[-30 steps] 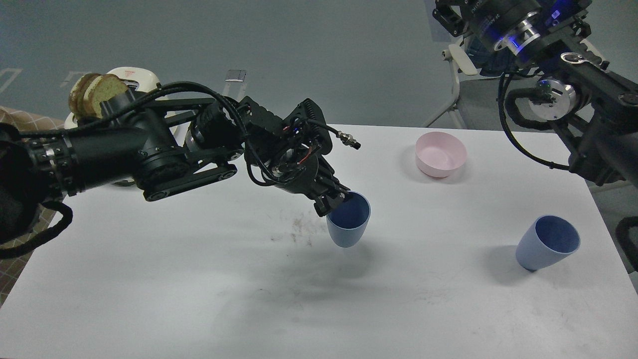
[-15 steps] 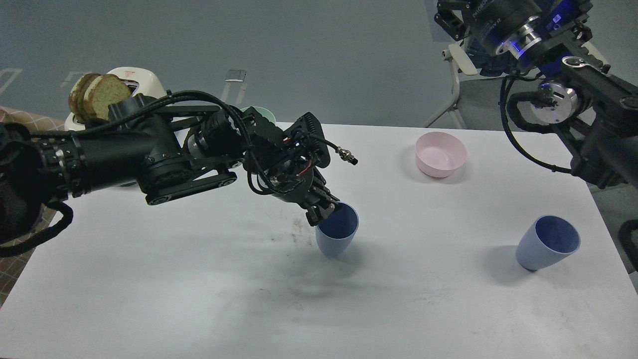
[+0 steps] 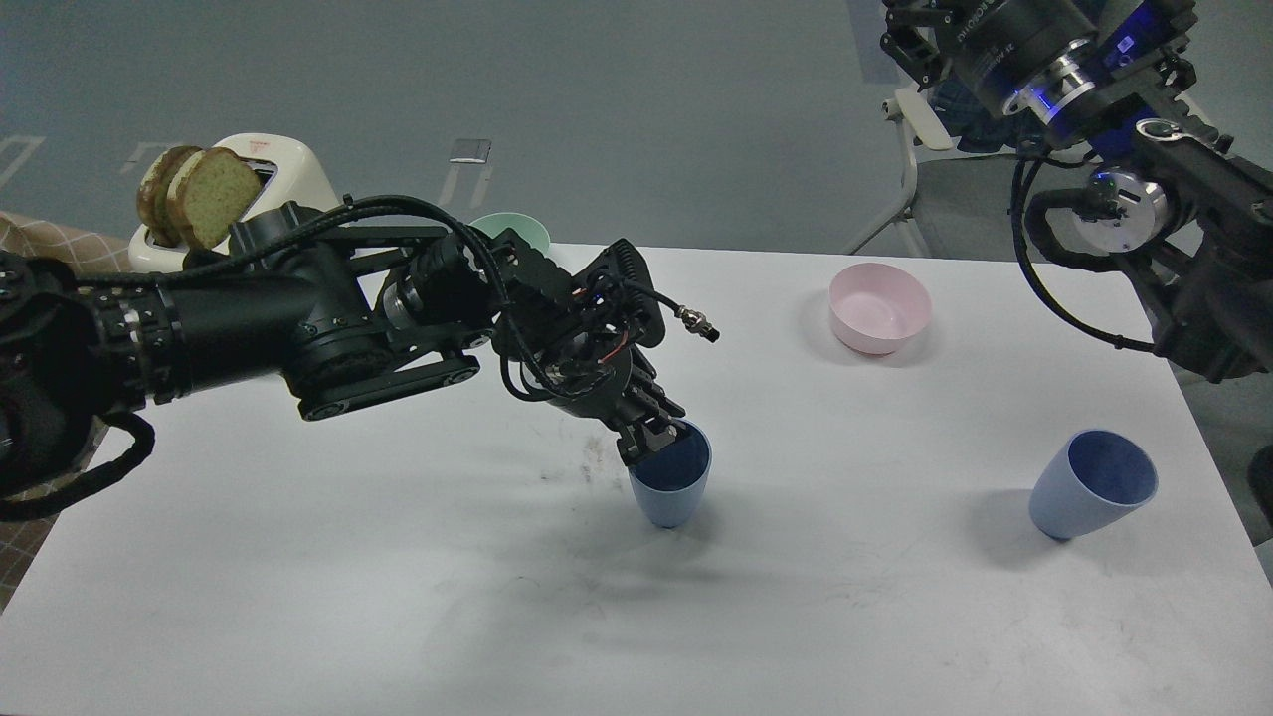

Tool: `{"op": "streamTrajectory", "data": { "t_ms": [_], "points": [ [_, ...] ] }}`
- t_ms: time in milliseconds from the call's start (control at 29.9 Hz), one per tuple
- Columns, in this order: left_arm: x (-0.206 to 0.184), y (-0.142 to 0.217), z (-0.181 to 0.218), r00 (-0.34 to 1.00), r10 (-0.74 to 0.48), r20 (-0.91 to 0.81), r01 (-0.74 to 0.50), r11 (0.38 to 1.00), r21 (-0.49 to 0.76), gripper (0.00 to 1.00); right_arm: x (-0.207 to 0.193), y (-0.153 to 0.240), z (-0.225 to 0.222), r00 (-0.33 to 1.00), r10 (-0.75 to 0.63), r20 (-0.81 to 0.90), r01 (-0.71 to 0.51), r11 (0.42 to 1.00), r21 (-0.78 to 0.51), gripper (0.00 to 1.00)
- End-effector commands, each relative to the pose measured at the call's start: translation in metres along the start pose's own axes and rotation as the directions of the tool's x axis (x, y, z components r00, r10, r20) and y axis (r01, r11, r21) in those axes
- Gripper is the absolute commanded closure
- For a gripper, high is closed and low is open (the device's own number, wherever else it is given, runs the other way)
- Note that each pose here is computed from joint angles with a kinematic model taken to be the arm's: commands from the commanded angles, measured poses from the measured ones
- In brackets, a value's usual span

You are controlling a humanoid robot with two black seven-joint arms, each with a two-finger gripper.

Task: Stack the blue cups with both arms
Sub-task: 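Open the left gripper and withdraw it up and away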

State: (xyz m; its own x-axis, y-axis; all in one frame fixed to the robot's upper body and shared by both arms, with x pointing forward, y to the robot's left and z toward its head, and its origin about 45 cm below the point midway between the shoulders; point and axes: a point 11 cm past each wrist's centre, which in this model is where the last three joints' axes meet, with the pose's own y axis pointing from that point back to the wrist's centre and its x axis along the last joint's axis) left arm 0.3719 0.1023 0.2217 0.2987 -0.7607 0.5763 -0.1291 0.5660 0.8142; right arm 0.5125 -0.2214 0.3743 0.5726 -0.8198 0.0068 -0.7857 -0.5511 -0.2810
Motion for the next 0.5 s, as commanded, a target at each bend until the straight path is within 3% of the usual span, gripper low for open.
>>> {"op": "streamTrajectory", "data": {
  "t_ms": [0,100,134,234,301,402,469],
  "points": [
    [0.006,0.021,-0.006,0.997,0.045,-0.057,-0.045,0.999,0.001,0.08,0.007,0.006,-0.005,1.0,0.006,-0.011,-0.006,1.0,0.001,0.0],
    [0.044,0.065,-0.007,0.987,0.148,-0.067,-0.148,0.989,0.002,0.05,0.019,0.014,-0.015,0.999,0.016,-0.031,-0.016,1.0,0.006,0.0],
    [0.044,0.066,-0.007,0.987,0.148,-0.068,-0.148,0.989,0.002,0.05,0.019,0.014,-0.015,0.999,0.016,-0.031,-0.016,1.0,0.006,0.0],
    [0.085,0.119,-0.009,0.932,0.322,-0.164,-0.328,0.945,-0.009,0.05,0.029,0.025,-0.029,0.998,0.011,-0.058,-0.011,1.0,0.01,0.0],
    [0.116,0.155,-0.009,0.832,0.472,-0.291,-0.503,0.863,-0.041,0.04,0.035,0.039,-0.033,0.996,-0.003,-0.09,0.001,1.0,-0.017,0.0],
    [0.129,0.182,-0.015,0.743,0.553,-0.378,-0.608,0.793,-0.036,0.04,0.04,0.051,-0.039,0.992,-0.016,-0.122,0.011,0.999,-0.041,0.0],
    [0.133,0.21,-0.034,0.614,0.626,-0.481,-0.711,0.703,0.009,0.03,0.048,0.071,-0.045,0.985,-0.039,-0.171,0.024,0.996,-0.091,0.0]
  ]
}}
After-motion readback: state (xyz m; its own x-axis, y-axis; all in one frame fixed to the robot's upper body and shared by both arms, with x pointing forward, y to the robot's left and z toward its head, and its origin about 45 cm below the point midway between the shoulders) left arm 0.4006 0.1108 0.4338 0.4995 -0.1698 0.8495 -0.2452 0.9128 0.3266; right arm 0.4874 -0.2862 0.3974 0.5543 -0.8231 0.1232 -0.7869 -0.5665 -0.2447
